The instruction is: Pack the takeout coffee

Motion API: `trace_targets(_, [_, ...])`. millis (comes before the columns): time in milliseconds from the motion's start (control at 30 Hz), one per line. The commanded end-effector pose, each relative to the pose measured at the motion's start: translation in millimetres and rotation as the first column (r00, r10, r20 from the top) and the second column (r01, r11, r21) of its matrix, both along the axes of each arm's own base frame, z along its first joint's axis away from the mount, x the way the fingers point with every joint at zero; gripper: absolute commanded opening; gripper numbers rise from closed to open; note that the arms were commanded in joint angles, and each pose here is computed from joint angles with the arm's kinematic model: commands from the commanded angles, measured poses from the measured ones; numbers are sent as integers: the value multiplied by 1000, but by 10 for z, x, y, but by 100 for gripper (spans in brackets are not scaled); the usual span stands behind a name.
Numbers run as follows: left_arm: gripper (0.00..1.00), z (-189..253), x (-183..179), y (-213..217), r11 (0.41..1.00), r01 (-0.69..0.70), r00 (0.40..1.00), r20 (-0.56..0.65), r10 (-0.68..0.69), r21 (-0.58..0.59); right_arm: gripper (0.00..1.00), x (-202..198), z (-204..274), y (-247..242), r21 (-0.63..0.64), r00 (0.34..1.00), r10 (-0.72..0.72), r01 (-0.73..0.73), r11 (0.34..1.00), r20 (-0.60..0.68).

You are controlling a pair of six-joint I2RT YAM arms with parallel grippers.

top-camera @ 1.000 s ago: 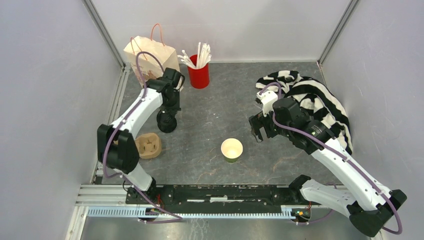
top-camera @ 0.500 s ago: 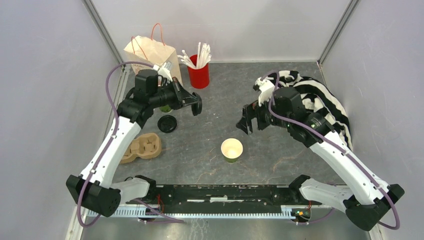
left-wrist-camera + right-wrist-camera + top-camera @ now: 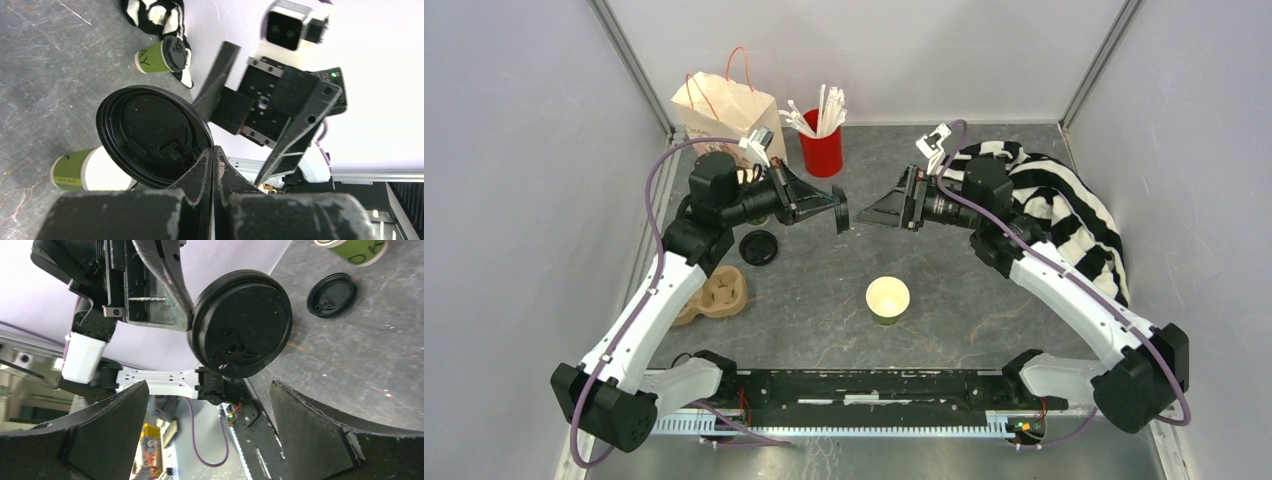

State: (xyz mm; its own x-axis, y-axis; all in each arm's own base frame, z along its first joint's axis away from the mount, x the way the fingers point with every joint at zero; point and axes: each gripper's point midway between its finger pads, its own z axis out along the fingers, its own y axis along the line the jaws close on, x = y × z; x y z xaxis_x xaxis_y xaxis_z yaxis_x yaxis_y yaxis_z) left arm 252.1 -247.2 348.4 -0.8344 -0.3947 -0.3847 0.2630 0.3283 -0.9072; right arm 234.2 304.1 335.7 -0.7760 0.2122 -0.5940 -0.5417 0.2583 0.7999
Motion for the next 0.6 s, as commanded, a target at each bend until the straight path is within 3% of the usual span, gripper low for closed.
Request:
trace_targets(0, [2, 240, -167, -64, 995, 47, 998, 32, -45, -87, 98, -91, 305, 99, 169, 996, 91, -92, 981, 13])
trace_targets(567, [2, 355, -337, -249, 989, 90, 994, 74, -82, -114, 98, -64, 98, 92, 167, 992, 104, -91, 982, -70])
